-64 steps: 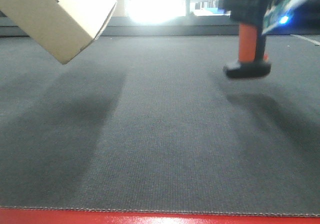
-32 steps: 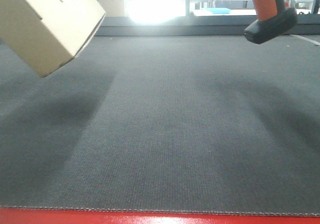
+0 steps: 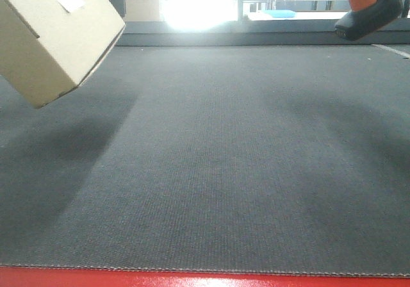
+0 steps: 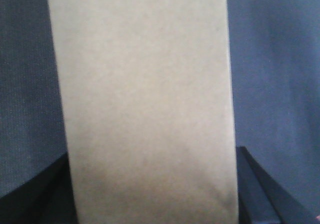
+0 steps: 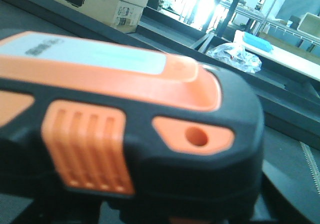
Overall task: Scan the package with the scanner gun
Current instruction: 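Lift the scanner gun with the right gripper toward the held box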
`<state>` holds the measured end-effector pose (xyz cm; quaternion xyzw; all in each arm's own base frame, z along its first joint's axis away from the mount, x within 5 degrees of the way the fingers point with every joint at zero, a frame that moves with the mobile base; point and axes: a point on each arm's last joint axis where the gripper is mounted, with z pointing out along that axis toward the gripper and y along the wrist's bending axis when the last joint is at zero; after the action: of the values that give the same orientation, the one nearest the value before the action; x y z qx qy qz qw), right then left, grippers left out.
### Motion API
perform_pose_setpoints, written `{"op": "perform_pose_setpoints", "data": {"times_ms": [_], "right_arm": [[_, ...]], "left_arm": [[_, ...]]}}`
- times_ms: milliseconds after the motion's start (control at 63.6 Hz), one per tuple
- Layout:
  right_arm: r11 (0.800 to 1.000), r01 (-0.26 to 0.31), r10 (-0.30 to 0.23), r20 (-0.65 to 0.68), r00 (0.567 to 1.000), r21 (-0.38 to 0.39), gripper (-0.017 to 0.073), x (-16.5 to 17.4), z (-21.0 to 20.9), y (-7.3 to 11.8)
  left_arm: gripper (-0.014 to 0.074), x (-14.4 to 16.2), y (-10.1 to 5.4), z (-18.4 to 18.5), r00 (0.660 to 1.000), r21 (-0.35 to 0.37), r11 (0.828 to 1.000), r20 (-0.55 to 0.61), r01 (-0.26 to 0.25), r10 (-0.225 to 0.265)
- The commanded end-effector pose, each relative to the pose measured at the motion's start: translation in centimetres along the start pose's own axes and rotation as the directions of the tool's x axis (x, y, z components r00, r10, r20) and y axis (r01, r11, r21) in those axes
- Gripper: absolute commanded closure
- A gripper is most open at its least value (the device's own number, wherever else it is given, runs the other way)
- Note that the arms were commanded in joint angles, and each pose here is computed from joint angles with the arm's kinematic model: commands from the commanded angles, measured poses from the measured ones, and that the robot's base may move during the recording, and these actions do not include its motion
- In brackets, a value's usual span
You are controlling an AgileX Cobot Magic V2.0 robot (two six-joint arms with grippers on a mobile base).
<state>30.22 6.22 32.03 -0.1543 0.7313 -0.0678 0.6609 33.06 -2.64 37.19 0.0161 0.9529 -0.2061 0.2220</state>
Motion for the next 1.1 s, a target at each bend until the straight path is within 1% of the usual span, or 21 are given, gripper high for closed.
{"op": "perform_pose_setpoints", "data": {"times_ms": [0,157,252,299,346,440,472,802,975,1085], "right_arm": [[0.999,0.007,-0.011,0.078,0.997,0.052,0.0713,-1.48,-0.4,-0.83],[0.999,0.007,-0.011,0.075,0.997,0.05,0.0713,-1.42,-0.35,-0.79],[0.998,0.019,-0.023,0.075,0.997,0.052,0.0713,-1.43,-0.35,-0.8],[0.998,0.038,-0.042,0.074,0.996,0.054,0.0713,-1.43,-0.35,-0.8],[0.996,0.071,-0.075,0.074,0.994,0.057,0.0713,-1.44,-0.35,-0.82],[0.991,0.117,-0.121,0.074,0.99,0.064,0.0713,-1.47,-0.36,-0.84],[0.99,0.122,-0.127,0.073,0.989,0.065,0.0713,-1.44,-0.32,-0.84],[0.99,0.119,-0.126,0.084,0.989,0.078,0.0713,-1.55,-0.34,-0.94],[0.992,0.093,-0.099,0.078,0.992,0.083,0.0713,-1.48,-0.34,-1.01],[0.994,0.066,-0.072,0.072,0.995,0.088,0.0713,-1.41,-0.34,-1.08]], "left_arm": [[0.0704,-0.03,-0.36,-0.59,1.0,0.011,1.0,0.024,-0.004,0.004],[0.0704,-0.03,-0.34,-0.59,1.0,0.009,1.0,0.023,-0.005,0.004],[0.0704,-0.03,-0.34,-0.59,1.0,0.009,1.0,0.023,-0.005,0.004],[0.0704,-0.03,-0.32,-0.59,1.0,0.007,1.0,0.023,-0.005,0.005],[0.0704,-0.02,-0.29,-0.59,1.0,0.003,1.0,0.023,-0.007,0.007],[0.0704,-0.01,-0.2,-0.59,1.0,-0.006,1.0,0.021,-0.01,0.01],[0.0704,-0.01,-0.18,-0.59,1.0,-0.008,1.0,0.021,-0.011,0.011],[0.0704,-0.01,-0.15,-0.59,1.0,-0.012,1.0,0.021,-0.012,0.012],[0.0704,-0.01,-0.15,-0.59,1.0,-0.012,1.0,0.021,-0.012,0.012],[0.0704,-0.01,-0.15,-0.59,1.0,-0.012,1.0,0.021,-0.012,0.012]]}}
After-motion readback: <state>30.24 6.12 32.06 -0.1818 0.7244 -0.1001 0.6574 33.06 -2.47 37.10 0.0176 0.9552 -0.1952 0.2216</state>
